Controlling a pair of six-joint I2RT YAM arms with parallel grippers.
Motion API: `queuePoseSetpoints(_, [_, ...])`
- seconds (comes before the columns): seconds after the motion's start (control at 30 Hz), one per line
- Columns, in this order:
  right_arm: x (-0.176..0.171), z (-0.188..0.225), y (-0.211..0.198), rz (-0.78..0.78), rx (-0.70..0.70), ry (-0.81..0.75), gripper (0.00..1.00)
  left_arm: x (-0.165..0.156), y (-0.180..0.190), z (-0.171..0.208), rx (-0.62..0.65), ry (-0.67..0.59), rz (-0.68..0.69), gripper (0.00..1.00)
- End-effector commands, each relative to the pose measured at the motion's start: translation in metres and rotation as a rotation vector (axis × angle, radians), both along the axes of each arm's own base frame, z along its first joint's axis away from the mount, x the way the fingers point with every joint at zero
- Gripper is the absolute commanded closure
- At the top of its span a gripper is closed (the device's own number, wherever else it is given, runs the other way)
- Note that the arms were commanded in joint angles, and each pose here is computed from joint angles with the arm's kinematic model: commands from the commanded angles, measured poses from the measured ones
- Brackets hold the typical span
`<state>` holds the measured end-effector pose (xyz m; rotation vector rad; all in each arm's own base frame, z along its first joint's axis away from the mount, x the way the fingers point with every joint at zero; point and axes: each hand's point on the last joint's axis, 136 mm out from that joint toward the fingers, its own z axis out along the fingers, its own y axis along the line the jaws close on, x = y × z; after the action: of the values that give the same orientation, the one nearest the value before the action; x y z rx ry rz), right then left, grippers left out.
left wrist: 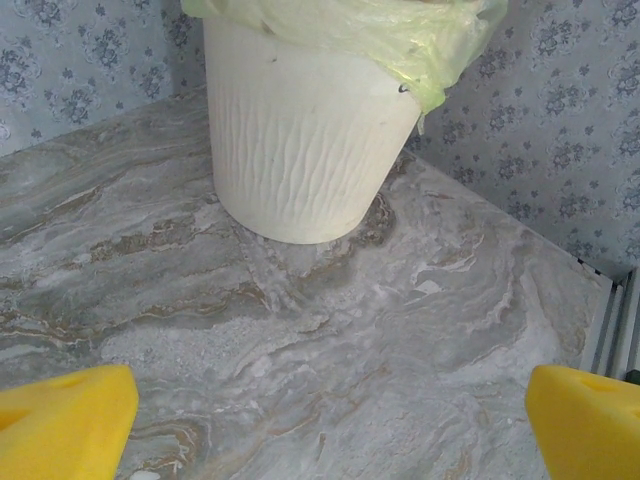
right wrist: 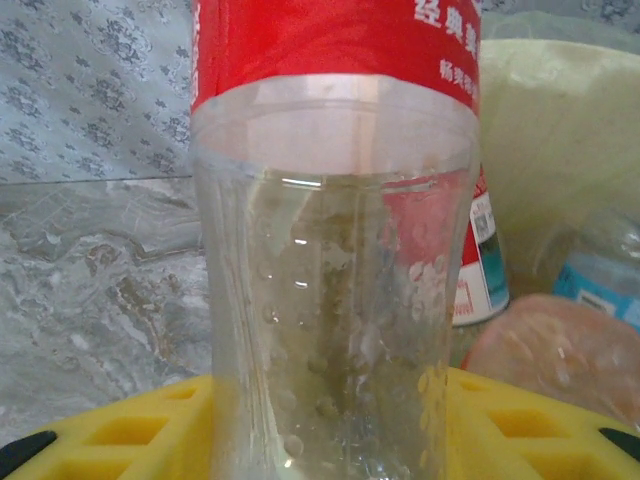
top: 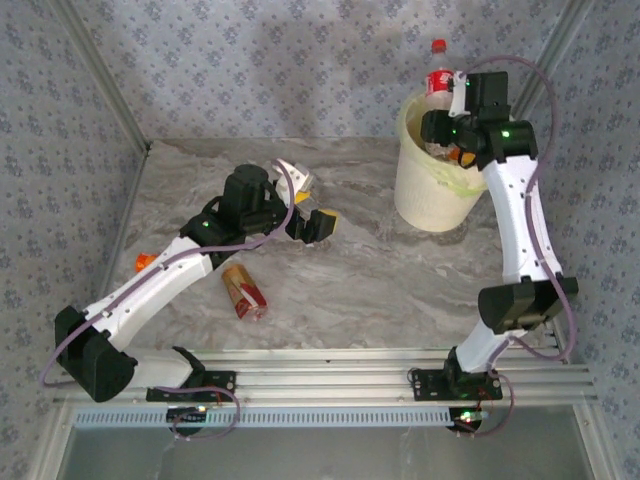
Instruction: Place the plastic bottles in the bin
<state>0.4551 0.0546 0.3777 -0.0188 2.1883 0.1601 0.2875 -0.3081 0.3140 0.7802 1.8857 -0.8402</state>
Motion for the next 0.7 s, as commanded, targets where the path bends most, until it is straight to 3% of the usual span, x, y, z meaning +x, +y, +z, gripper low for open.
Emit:
queuePoseSetpoints(0.0, [0.021,0.003,-0.006,0.029,-0.055,-0.032,0.46,0.001,-0.003,-0.010,0.027,0.004,-0.009,0.00])
queuePoseSetpoints(0.37, [0.040,-0.029,-0.019,0.025,-0.137,0.050,0.44,0.004,-0.005,-0.019,0.047,0.018,-0.010,0.00])
queuePoseSetpoints(0.67, [0.026,-0.009,-0.017,0.013,-0.112,0.011,0.21,0.005,-0.005,-0.019,0.048,0.017,-0.004,0.01])
